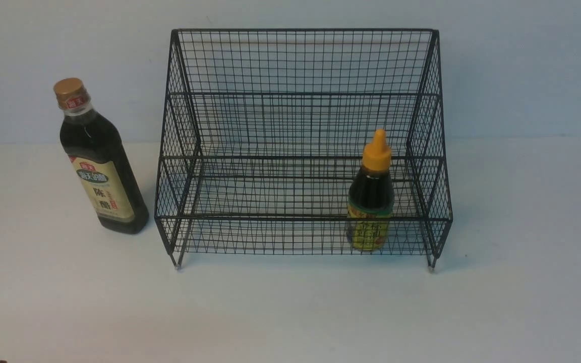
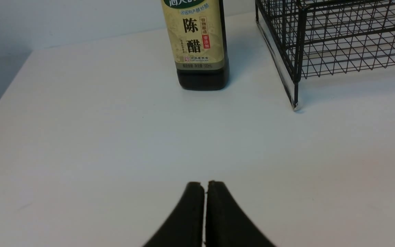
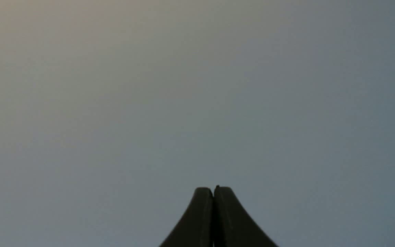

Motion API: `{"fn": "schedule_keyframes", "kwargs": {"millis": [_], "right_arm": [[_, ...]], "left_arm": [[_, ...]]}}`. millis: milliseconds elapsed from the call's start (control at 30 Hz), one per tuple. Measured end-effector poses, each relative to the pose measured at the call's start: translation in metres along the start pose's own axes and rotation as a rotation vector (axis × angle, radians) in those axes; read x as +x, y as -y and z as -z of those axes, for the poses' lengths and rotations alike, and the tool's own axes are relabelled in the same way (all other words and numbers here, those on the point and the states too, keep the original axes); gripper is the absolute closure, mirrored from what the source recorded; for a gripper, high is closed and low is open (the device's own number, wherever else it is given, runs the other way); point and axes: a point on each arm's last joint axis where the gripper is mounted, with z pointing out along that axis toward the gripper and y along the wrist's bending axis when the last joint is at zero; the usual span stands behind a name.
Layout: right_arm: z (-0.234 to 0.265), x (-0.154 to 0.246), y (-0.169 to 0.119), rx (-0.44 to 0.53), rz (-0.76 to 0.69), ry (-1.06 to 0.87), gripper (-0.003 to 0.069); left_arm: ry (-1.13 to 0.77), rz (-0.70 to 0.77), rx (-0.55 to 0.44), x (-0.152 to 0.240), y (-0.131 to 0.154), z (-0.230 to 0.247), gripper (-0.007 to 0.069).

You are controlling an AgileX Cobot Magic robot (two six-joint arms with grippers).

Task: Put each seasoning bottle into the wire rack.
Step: Use the left arm to grab the condiment bottle closest to it

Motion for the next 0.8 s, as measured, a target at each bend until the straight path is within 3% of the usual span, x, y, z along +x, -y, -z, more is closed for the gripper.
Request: {"fn": "schedule_keyframes", "kwargs": {"millis": [100, 200, 267, 433, 500, 667, 800], "right_arm": [[0.01, 0.012, -0.01, 0.019, -0.02, -0.038, 0.0672], [0.021, 0.031, -0.027, 0.012, -0.166, -0.088, 0.0672], [0.031, 0.044, -0.044, -0.02, -0.339, -0.115, 0.0672], [0.045, 0.064, -0.08, -0.179, -0.651, -0.177, 0.0672], [0.05, 0.075, -0.101, -0.285, -0.774, -0.234, 0.0672], [0.056, 0.082, -0.12, -0.415, -0.828, -0.271, 0.0672], [0.058, 0.08, -0.124, -0.458, -0.836, -0.267, 0.0672]], "left_arm": [[0.0, 0.0, 0.0, 0.0, 0.0, 0.0, 0.063], [0.0, 0.0, 0.0, 0.0, 0.0, 0.0, 0.063], [0.0, 0.0, 0.0, 0.0, 0.0, 0.0, 0.063], [0.0, 0.0, 0.0, 0.0, 0.0, 0.0, 0.063], [0.0, 0.0, 0.0, 0.0, 0.0, 0.0, 0.063], [0.0, 0.0, 0.0, 0.0, 0.0, 0.0, 0.063], [0.0, 0.0, 0.0, 0.0, 0.0, 0.0, 0.063]]}}
